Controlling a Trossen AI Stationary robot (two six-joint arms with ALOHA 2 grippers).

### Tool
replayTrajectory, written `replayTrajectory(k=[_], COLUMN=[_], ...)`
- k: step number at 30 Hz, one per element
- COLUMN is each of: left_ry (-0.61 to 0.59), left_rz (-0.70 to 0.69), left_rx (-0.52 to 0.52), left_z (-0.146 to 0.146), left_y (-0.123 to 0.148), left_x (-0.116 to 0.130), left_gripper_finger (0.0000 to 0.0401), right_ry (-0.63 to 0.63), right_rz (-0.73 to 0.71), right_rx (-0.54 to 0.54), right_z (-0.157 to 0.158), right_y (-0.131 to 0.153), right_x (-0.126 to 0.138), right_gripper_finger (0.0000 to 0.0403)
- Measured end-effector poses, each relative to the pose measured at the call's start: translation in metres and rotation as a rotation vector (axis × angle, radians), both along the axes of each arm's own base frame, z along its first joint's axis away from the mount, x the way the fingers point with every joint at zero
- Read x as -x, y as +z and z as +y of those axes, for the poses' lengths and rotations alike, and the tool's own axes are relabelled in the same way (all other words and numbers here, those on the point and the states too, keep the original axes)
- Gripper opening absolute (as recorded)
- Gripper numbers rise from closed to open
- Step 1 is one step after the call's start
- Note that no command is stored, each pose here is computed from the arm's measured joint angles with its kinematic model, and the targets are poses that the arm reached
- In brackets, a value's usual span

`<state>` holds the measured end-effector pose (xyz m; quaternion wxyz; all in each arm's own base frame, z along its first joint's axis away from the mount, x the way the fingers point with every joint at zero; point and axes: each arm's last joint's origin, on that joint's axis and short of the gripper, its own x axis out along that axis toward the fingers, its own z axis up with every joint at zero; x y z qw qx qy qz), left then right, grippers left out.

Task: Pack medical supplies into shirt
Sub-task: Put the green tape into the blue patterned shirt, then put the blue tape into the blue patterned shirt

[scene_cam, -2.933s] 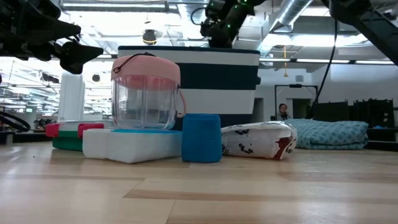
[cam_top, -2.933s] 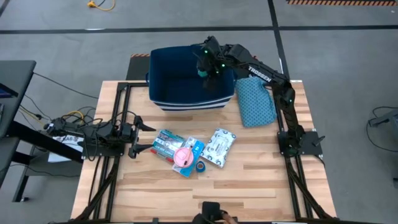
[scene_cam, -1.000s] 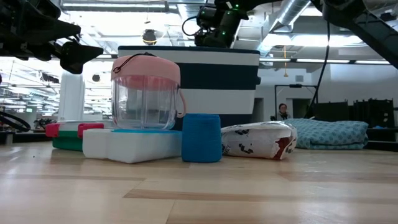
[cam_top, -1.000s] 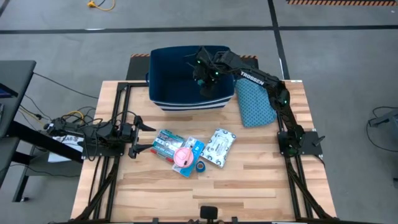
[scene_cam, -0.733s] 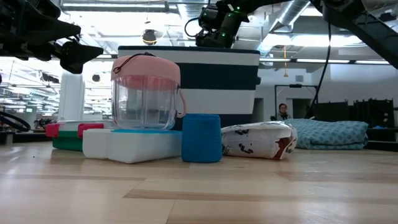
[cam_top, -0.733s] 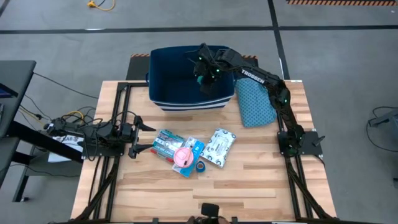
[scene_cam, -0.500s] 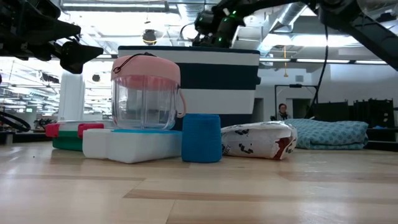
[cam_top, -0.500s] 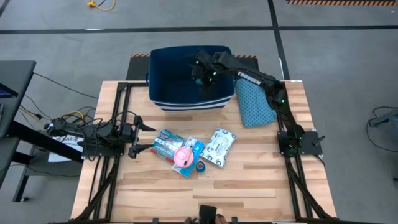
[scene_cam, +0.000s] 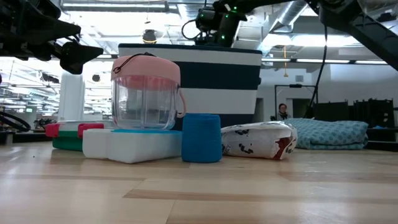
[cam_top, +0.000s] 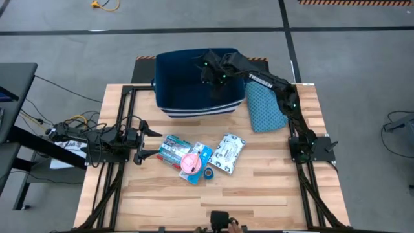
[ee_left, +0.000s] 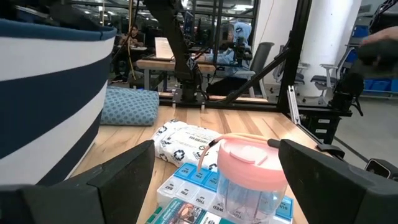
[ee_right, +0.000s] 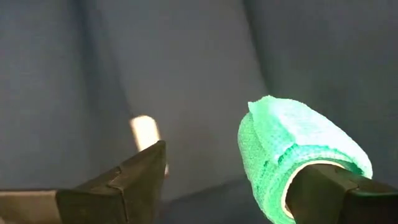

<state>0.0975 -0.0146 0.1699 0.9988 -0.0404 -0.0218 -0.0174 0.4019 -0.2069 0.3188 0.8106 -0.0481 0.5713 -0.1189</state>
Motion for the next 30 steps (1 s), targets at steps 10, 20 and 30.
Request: replayTrajectory(k=[10, 20, 30], left_ry=[0.0, -0.005, -0.005], left_rz=[0.0, 0.0, -0.001], left_rx=[0.0, 0.0, -0.018], left_z=[0.0, 0.0, 0.0], left_y=[0.0, 0.0, 0.0], left_x=[0.0, 0.0, 0.0], left_gripper_finger=[0.0334, 0.0334, 0.0334], right_ry=[0.157, 0.774, 0.574], right_rz=[0.046, 0.253, 0.162], right_rx=[0.226, 0.24, 0.389], right_z=[0.016, 0.034, 0.024], right_y=[0.018, 0.013, 0.027], right_x=[-0.003, 0.003, -0.004], right_gripper_finger=[0.0276, 0.0276, 0.0276])
